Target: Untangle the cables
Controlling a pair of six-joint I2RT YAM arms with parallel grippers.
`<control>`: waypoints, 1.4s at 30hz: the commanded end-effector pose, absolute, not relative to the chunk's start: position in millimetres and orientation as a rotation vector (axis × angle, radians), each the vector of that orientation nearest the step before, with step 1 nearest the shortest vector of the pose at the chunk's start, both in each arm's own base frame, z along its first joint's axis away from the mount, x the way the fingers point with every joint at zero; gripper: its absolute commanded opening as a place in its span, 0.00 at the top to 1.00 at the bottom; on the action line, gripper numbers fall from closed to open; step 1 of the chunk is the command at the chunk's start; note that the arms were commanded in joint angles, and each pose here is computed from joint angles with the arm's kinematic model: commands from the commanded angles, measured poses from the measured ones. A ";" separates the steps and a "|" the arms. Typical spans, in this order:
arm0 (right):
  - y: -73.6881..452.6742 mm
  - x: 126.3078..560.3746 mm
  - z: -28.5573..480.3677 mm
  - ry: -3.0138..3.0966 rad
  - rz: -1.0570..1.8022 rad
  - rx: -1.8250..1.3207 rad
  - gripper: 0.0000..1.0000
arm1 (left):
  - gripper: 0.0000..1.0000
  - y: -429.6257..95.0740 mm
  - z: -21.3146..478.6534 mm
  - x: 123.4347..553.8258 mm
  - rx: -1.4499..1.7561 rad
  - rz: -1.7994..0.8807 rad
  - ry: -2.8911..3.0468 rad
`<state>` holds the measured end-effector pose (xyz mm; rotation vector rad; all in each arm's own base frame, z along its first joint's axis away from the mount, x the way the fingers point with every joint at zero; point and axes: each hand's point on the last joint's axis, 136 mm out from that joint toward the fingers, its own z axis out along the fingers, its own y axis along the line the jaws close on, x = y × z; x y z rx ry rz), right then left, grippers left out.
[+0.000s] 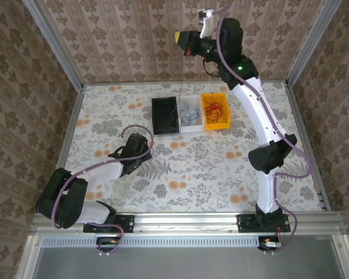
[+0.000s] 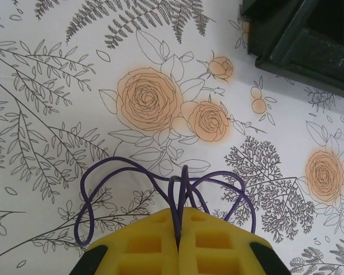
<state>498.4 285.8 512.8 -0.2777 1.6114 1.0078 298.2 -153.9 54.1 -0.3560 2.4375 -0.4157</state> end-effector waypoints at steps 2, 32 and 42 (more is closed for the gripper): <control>287.8 467.7 573.0 1.451 1.064 -0.327 0.95 | 1.00 -151.4 59.6 299.3 -0.366 -0.398 2.417; 343.9 523.3 407.2 1.837 0.925 -0.340 0.96 | 1.00 -156.3 61.4 302.8 -0.324 -0.400 2.423; 330.8 535.2 262.5 2.121 0.689 -0.200 0.94 | 1.00 -131.0 97.1 299.1 -0.392 -0.384 2.311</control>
